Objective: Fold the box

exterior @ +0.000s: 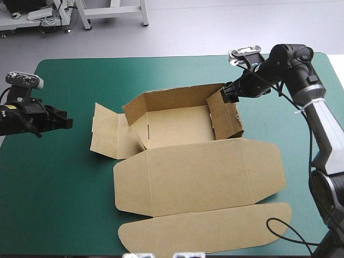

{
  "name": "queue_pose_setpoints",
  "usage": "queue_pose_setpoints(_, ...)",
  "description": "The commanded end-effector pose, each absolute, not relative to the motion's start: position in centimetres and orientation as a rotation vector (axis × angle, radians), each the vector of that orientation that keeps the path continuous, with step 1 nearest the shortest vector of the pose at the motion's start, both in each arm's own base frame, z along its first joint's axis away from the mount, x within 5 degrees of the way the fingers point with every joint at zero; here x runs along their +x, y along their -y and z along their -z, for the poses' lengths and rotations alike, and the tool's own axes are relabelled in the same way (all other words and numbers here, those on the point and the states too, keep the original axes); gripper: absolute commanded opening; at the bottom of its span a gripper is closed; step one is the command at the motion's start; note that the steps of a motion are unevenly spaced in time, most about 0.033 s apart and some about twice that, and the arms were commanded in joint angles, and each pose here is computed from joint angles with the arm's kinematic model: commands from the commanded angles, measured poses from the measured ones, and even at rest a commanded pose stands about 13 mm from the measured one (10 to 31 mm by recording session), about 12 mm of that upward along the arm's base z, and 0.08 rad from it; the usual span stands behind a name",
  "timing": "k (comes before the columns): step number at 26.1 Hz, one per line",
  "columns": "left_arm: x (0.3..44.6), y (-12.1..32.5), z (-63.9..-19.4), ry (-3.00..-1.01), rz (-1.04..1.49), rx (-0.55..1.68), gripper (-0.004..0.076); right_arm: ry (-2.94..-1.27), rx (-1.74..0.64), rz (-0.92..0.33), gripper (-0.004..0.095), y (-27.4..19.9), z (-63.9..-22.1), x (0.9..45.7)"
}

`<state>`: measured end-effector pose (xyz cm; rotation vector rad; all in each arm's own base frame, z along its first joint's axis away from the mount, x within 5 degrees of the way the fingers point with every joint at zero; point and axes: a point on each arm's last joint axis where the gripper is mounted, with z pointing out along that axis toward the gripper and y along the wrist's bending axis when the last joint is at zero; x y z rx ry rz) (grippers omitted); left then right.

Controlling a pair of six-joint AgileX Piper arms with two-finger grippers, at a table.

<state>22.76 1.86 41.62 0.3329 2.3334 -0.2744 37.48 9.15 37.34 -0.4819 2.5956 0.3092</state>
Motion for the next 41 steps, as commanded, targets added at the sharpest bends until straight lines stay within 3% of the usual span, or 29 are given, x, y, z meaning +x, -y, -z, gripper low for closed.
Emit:
queue_pose_setpoints(1, 22.3, -1.5, -43.3, -2.241, 0.276, 0.323, 0.0006, -2.595, -0.456, -0.332, 0.0729, -9.3, -37.4, 37.9)
queue_pose_setpoints(6, 22.3, -1.5, -43.3, -2.241, 0.277, 0.323, 0.0006, -2.753, -0.430, -0.356, 0.0717, -10.0, -31.2, 41.2)
queue_pose_setpoints(9, 22.3, -1.5, -43.3, -2.242, 0.277, 0.323, 0.0006, -2.793, -0.421, -0.369, 0.0614, -10.2, -29.6, 41.9)
queue_pose_setpoints(11, 22.3, -1.5, -43.3, -2.242, 0.277, 0.323, 0.0006, -2.803, -0.424, -0.353, 0.0485, -10.1, -29.3, 42.0)
queue_pose_setpoints(14, 22.3, -1.5, -43.3, -2.242, 0.277, 0.323, 0.0006, -2.798, -0.482, -0.275, 0.0103, -9.7, -29.1, 42.0)
queue_pose_setpoints(16, 22.3, -1.5, -43.3, -2.242, 0.277, 0.323, 0.0006, -2.796, -0.492, -0.271, -0.0019, -9.6, -29.1, 42.1)
queue_pose_setpoints(24, 22.2, -1.5, -43.2, -2.247, 0.281, 0.326, 0.0006, -2.738, -0.530, -0.297, -0.0018, -9.3, -30.9, 41.5)
queue_pose_setpoints(33, 22.5, -2.5, -43.1, -2.261, 0.154, 0.270, 0.0006, -2.448, -0.416, -0.511, -0.0018, -4.6, -40.4, 37.2)
queue_pose_setpoints(41, 22.6, -4.0, -42.9, -2.284, -0.021, 0.144, 0.0006, -2.267, -0.308, -0.440, -0.0019, -0.2, -46.4, 32.3)
